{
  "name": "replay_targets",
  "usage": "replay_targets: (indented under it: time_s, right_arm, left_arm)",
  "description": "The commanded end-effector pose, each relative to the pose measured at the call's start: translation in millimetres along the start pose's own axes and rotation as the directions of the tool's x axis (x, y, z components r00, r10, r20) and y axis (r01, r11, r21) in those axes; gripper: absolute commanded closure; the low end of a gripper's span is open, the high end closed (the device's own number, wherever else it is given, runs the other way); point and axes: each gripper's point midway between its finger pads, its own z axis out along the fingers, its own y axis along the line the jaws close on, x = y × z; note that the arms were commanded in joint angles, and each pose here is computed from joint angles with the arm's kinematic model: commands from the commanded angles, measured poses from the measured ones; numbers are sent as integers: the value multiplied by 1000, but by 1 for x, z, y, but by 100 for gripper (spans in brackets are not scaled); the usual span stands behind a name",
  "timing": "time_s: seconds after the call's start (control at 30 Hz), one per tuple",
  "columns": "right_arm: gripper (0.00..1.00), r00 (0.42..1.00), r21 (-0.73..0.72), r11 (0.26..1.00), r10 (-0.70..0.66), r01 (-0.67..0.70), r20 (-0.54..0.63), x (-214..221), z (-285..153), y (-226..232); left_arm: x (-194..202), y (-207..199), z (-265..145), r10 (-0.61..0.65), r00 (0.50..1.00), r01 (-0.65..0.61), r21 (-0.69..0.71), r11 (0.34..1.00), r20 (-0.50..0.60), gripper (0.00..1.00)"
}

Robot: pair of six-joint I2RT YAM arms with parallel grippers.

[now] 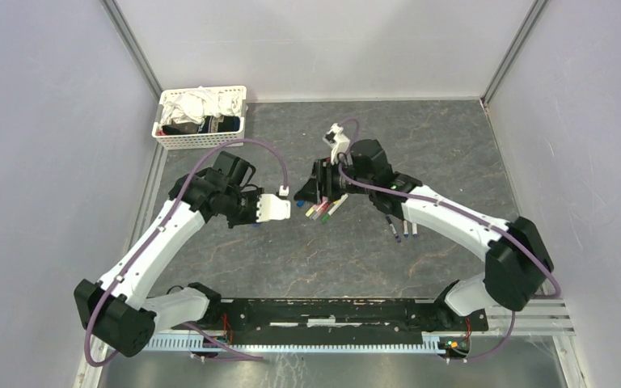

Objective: Open the pen caps
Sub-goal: Open the pen cap from the pen.

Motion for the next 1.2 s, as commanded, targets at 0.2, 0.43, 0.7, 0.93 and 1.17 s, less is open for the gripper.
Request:
replay_targets:
  time_s: [0.2,0.43,0.7,0.93,1.17]
  right_arm:
    - [33,975,-358,927,30,-110,-221,41,18,72]
    - [33,955,-349,931,2,-110,-295,65,39,80]
    - [41,940,-347,927,17,-143,-341,80,57,83]
    - [78,932,-353,925,5,-142,-363,90,55,80]
    - [100,941,-408,907,-43,-104,-336,94,37,70]
  left_arm:
    - [-1,-2,-7,350,932,-352,-15,936,-91,98]
    - [-6,-1,-8,373,922,-378,-29,925,-106,98]
    - [-12,0,-10,380,919,-386,-39,922,-107,98]
    - [-11,1,-9,372,920,-379,-38,925,-119,98]
    - [-27,-12,-16,311,950,-311,8,951,-30,39]
